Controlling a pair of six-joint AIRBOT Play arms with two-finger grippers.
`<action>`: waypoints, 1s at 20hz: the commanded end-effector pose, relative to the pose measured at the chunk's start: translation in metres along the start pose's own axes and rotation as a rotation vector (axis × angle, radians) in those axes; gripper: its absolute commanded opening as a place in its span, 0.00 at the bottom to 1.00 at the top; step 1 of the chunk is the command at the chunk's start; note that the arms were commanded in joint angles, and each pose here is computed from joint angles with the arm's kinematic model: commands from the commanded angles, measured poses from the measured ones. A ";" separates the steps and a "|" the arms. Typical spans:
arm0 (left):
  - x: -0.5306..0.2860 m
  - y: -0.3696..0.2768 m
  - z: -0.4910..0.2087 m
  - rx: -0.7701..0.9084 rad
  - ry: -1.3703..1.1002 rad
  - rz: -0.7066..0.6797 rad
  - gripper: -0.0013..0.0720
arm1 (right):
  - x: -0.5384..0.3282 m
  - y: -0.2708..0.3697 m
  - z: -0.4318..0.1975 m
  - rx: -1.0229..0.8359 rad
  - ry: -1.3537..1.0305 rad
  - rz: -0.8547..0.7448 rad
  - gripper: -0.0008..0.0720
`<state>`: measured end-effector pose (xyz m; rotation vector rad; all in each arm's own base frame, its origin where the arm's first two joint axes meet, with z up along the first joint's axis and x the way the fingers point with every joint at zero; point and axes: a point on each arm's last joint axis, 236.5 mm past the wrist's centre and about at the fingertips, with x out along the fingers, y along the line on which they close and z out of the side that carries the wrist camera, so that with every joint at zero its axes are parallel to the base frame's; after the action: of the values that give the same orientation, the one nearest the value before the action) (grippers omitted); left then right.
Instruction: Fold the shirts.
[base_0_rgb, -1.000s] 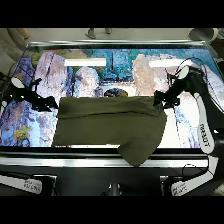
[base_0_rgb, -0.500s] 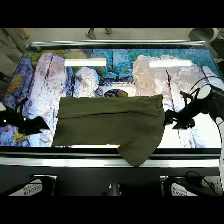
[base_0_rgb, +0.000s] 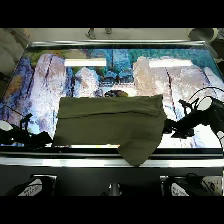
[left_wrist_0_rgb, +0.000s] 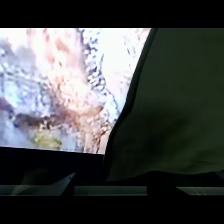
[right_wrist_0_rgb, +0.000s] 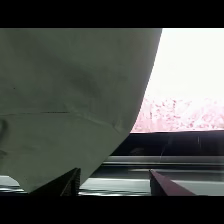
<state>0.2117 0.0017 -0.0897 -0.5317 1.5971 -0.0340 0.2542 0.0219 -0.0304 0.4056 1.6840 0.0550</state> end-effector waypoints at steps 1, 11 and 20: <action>0.014 -0.008 0.002 -0.032 -0.030 -0.046 0.73 | 0.000 -0.001 0.000 -0.003 -0.008 -0.002 0.59; 0.030 -0.033 0.012 -0.037 -0.048 -0.100 0.19 | 0.031 -0.010 -0.041 -0.013 0.135 -0.001 0.71; 0.029 -0.039 0.003 -0.017 -0.011 -0.107 0.05 | 0.099 0.018 -0.050 0.109 0.000 0.209 0.59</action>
<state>0.2304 -0.0384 -0.1059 -0.6234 1.5395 -0.0840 0.1847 0.0662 -0.1004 0.5721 1.7488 0.1288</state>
